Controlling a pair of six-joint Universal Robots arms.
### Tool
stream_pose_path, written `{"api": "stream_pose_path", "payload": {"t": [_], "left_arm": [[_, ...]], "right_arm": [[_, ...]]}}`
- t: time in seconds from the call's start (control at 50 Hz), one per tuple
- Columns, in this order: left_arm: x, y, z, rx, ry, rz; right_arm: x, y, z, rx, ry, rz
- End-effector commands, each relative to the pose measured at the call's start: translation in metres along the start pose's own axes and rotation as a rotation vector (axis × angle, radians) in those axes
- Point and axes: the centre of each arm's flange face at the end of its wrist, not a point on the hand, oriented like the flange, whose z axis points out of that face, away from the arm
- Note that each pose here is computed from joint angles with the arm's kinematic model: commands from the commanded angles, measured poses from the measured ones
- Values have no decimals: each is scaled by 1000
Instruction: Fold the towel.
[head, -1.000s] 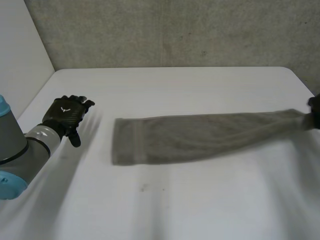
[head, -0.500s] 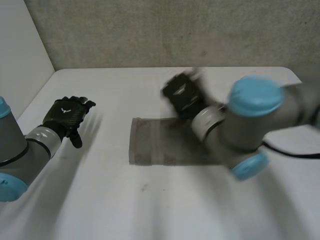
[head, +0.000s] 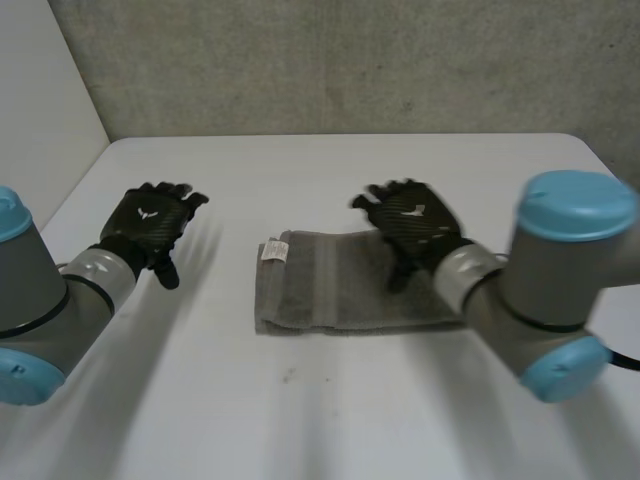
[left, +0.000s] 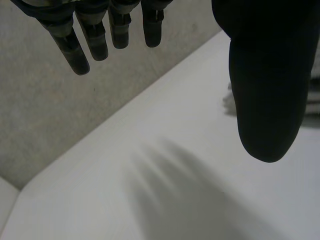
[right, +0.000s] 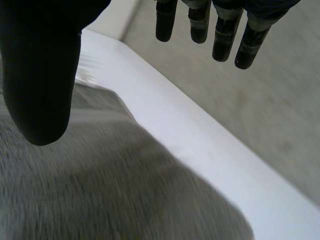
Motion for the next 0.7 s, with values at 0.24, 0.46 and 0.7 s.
{"api": "stream_pose_path", "payload": {"t": [0.24, 0.46, 0.7], "left_arm": [[33, -78, -4, 175, 64, -210], [25, -92, -20, -6, -16, -426], [19, -97, -28, -63, -43, -498]], "right_arm": [[52, 95, -28, -238, 112, 178], [87, 50, -8, -31, 234, -19], [-46, -9, 21, 186, -96, -256]]}}
